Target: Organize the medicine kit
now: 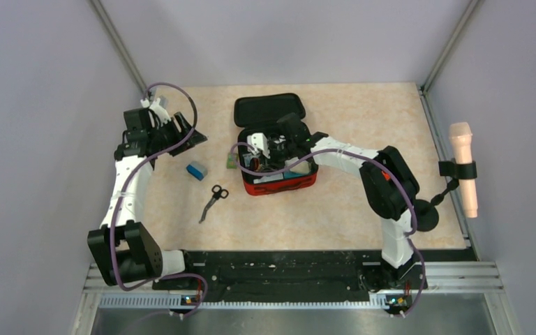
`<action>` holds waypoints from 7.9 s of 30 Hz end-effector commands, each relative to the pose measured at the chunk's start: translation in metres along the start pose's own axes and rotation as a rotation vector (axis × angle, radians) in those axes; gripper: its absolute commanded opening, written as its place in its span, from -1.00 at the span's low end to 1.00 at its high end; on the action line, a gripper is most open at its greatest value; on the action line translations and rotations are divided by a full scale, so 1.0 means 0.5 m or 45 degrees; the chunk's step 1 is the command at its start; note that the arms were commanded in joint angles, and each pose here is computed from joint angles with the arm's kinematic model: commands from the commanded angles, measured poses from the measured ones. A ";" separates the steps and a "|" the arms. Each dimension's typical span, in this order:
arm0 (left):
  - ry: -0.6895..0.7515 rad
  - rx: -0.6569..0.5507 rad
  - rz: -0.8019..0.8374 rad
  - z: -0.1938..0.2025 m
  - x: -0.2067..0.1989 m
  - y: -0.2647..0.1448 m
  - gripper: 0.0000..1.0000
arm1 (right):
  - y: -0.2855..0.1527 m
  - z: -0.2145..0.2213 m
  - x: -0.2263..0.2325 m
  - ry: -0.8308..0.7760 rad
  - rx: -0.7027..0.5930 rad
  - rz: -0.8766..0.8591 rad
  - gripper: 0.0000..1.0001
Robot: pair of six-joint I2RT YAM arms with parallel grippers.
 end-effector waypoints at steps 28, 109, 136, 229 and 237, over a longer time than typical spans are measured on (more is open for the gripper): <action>-0.079 -0.014 -0.071 0.015 0.023 0.006 0.33 | -0.137 -0.165 -0.065 0.223 -0.243 0.136 0.26; 0.878 0.879 -0.450 0.238 0.062 -0.008 0.21 | -0.309 -0.004 -0.033 0.741 -0.081 0.733 -0.04; 1.097 1.125 -0.573 0.371 0.107 0.055 -0.10 | -0.296 0.002 -0.036 0.736 -0.069 0.748 -0.03; 0.615 1.471 0.120 0.356 0.106 0.135 -1.00 | 0.164 -0.008 0.140 -1.034 -0.328 0.118 -0.10; 0.610 1.490 0.136 0.356 0.105 0.135 -1.00 | 0.197 -0.022 0.135 -1.116 -0.387 0.127 -0.34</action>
Point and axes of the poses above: each gripper's point midway between its finger pads, its own y axis out along the fingers, its own x axis along the line the jaws close on, z = x × y, the point moved 8 cm from there along -y, back along the fingers, and after that the axes turned 4 degrees about y, right-handed, at the moved point
